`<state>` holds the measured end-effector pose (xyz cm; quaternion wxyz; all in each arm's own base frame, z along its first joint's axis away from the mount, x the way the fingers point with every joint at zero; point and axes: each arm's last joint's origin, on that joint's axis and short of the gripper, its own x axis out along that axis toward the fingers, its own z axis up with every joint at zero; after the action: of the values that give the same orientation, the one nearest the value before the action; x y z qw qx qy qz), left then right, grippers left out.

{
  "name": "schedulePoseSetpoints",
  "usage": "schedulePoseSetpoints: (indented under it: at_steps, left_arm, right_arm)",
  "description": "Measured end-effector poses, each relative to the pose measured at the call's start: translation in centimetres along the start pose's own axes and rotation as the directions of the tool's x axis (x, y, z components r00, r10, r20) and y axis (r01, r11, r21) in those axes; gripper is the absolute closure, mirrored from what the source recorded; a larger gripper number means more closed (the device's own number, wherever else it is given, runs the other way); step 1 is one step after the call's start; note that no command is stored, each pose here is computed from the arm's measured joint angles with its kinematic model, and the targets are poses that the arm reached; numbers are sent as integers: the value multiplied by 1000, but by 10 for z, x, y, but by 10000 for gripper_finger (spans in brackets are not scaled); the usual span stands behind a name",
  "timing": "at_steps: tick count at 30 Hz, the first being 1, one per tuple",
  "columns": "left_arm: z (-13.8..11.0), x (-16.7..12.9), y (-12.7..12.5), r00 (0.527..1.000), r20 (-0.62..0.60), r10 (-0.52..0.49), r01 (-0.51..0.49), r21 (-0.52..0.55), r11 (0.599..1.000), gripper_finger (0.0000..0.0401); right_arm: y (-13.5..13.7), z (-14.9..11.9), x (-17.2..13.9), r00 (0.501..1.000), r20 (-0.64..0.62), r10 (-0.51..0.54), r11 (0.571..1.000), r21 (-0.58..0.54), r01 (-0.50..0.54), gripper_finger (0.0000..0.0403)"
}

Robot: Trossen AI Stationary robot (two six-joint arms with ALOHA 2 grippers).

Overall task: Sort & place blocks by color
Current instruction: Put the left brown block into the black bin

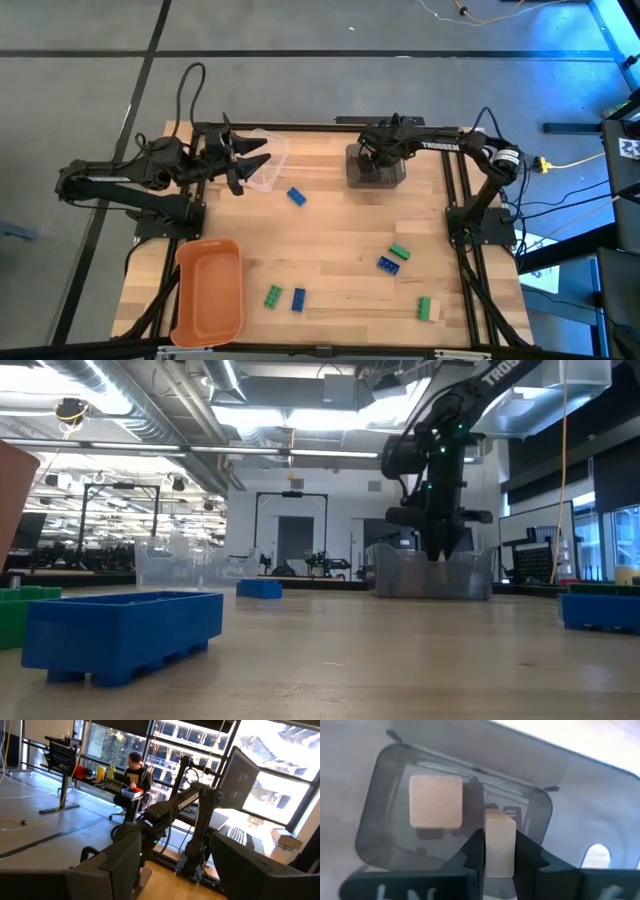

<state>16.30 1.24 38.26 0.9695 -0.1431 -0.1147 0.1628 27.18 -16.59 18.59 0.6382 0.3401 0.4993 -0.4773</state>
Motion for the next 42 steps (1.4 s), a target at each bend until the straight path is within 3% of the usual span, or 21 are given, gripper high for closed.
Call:
schedulePoseSetpoints:
  at_steps: [8,26,33,42]
  left_arm:
    - [3,0,-1,1000,30,-8,8,-9,1000,172]
    - [4,0,0,999,43,11,-10,-12,1000,172]
    - [4,0,0,999,47,26,-26,-12,1000,172]
    - [4,0,0,999,47,27,-27,-8,1000,172]
  right_arm:
    - [-8,10,3,999,-7,44,999,7,-44,344]
    - [-13,5,19,997,13,74,996,47,-75,344]
    - [-13,4,20,997,6,76,996,46,-76,302]
    - [-13,4,20,997,7,76,996,43,-76,293]
